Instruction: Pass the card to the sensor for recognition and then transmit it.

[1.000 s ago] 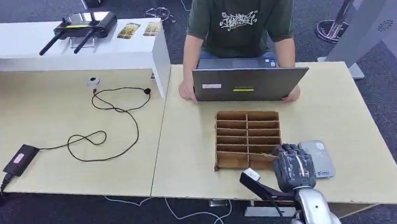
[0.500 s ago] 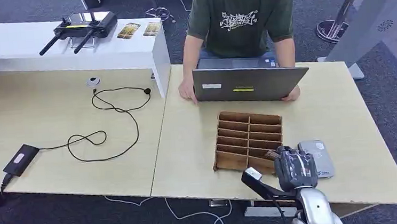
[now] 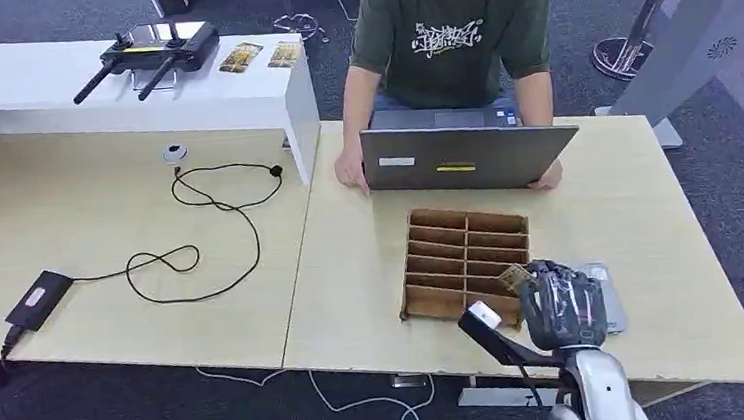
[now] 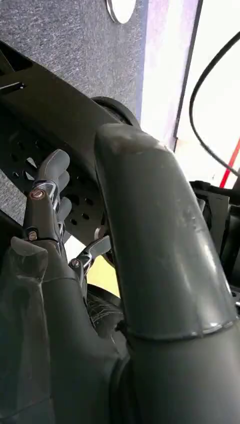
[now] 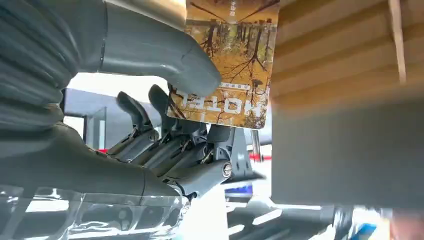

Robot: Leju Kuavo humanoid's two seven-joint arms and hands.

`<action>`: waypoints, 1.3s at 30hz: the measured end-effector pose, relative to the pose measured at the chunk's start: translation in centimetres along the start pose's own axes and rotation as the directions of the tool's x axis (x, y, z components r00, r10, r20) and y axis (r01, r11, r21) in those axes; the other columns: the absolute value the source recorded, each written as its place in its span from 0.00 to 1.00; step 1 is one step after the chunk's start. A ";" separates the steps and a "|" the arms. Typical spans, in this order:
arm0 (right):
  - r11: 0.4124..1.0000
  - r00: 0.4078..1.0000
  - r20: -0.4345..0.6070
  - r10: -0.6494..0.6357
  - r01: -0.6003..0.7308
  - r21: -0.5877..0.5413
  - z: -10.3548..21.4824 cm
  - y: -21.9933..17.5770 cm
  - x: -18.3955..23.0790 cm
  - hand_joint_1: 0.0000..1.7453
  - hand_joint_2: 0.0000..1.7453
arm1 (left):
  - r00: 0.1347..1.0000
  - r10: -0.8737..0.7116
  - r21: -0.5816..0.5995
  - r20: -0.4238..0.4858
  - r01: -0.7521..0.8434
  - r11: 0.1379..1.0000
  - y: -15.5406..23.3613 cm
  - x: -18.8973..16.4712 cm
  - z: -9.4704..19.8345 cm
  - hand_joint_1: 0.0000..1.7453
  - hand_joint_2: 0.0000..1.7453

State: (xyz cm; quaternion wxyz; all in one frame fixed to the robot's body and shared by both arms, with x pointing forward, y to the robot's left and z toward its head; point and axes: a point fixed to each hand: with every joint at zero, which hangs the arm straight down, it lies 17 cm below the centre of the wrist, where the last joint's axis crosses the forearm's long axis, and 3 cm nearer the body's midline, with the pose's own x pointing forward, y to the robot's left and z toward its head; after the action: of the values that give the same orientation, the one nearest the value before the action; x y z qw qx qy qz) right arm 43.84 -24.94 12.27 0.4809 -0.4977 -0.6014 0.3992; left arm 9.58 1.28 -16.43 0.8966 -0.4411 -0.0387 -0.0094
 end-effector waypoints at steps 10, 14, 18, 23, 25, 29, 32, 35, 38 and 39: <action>0.957 0.975 0.014 -0.220 0.219 -0.189 -0.5 -6.0 -0.1 0.97 1.00 | 1.000 -0.007 -0.008 0.005 0.007 1.000 -0.3 0.0 -0.1 0.00 0.00; 0.919 0.946 0.015 -0.325 0.320 -0.229 -0.5 -7.2 -0.6 1.00 1.00 | 1.000 -0.008 -0.012 0.005 0.008 1.000 -0.5 0.0 -0.2 0.00 0.00; 0.861 0.894 0.024 -0.448 0.439 -0.256 -0.4 -8.0 -1.3 0.99 1.00 | 1.000 -0.009 -0.014 0.005 0.009 1.000 -0.6 0.0 -0.3 0.00 0.00; 0.721 0.760 0.022 -0.650 0.625 -0.299 0.5 -8.6 -2.9 0.98 1.00 | 1.000 -0.010 -0.015 0.004 0.010 1.000 -0.7 0.0 -0.3 0.00 0.00; 0.671 0.714 0.017 -0.700 0.666 -0.324 0.9 -8.8 -3.7 0.98 1.00 | 1.000 -0.011 -0.016 0.003 0.011 1.000 -0.8 -0.1 -0.3 0.00 0.00; 0.565 0.613 0.016 -0.790 0.737 -0.371 1.5 -9.3 -5.4 0.95 1.00 | 1.000 -0.021 -0.015 -0.003 0.021 1.000 -0.8 -0.1 -0.4 0.00 0.00; 0.514 0.566 0.017 -0.824 0.761 -0.395 1.9 -9.5 -6.5 0.95 1.00 | 1.000 -0.027 -0.013 -0.008 0.027 1.000 -0.7 -0.2 -0.3 0.00 0.00; 0.484 0.537 0.018 -0.843 0.773 -0.409 2.3 -9.5 -7.2 0.97 1.00 | 0.999 -0.037 -0.014 -0.014 0.037 0.999 -0.8 -0.2 -0.4 0.00 0.00; 0.475 0.531 0.018 -0.847 0.771 -0.424 2.4 -9.7 -7.7 0.97 1.00 | 0.999 -0.045 -0.013 -0.019 0.045 0.999 -0.8 -0.3 -0.4 0.00 0.00; 0.473 0.530 0.018 -0.848 0.771 -0.427 2.4 -9.7 -7.8 1.00 1.00 | 0.999 -0.046 -0.013 -0.019 0.046 0.999 -0.8 -0.3 -0.4 0.00 0.00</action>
State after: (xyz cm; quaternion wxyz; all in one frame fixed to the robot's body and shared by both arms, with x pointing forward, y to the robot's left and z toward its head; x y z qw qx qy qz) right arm 39.71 -34.43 19.62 0.5610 -0.2724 -0.7798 -0.0544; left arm 9.25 0.47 -16.06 0.8937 -0.4457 -0.0400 -0.0344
